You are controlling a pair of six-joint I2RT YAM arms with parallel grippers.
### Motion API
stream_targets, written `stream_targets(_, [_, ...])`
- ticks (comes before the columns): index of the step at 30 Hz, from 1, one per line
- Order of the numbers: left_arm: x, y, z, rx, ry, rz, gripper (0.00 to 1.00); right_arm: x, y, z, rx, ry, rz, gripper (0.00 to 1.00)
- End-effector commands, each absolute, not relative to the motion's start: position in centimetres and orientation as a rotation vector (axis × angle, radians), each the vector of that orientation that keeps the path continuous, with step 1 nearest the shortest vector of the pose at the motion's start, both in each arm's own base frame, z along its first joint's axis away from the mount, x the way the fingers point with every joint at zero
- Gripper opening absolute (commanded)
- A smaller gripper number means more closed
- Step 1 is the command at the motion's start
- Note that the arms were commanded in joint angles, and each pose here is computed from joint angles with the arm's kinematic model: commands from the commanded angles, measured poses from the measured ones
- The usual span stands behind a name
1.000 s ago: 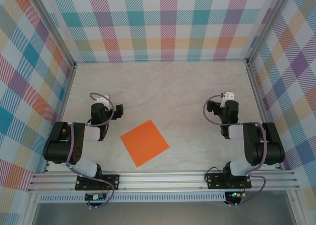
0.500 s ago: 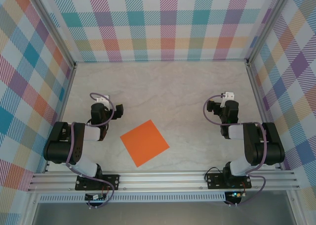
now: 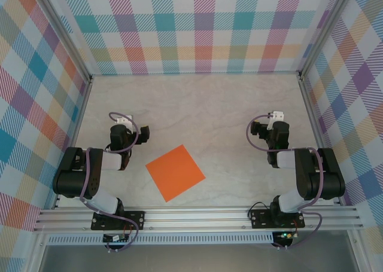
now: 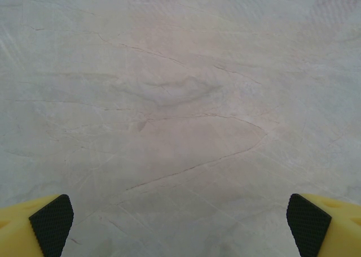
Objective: Fold a paper plane with a square sheet of paper (pick it up from the middle)
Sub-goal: Move the square sheet of paper to the center of the table.
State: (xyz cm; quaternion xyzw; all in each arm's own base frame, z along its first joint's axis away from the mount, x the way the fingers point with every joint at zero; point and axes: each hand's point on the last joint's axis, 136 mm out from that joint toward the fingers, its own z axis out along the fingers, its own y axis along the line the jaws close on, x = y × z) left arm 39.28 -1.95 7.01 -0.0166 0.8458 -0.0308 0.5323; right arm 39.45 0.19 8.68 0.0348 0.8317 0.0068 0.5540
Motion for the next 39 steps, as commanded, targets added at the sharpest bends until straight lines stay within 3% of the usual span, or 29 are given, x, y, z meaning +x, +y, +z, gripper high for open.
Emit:
stream_targets(1, [40.0,-1.5,7.9,-0.06,1.994,-0.068,1.0,39.5,0.5,9.2,0.086,1.937,0.03,1.0])
stream_targets(31, [39.9,-1.7,8.1,-0.051,1.988,-0.078,1.0,39.8,1.6,9.2,0.016,1.957,0.092,1.0])
stream_targets(35, [39.2,-1.7,10.6,-0.055,1.988,-0.087,1.0,39.5,2.9,9.7,-0.065,1.959,0.141,1.0])
stream_targets(39, [37.7,-1.4,13.8,-0.087,1.928,-0.093,1.0,39.4,1.9,11.0,0.046,2.103,0.121,1.0])
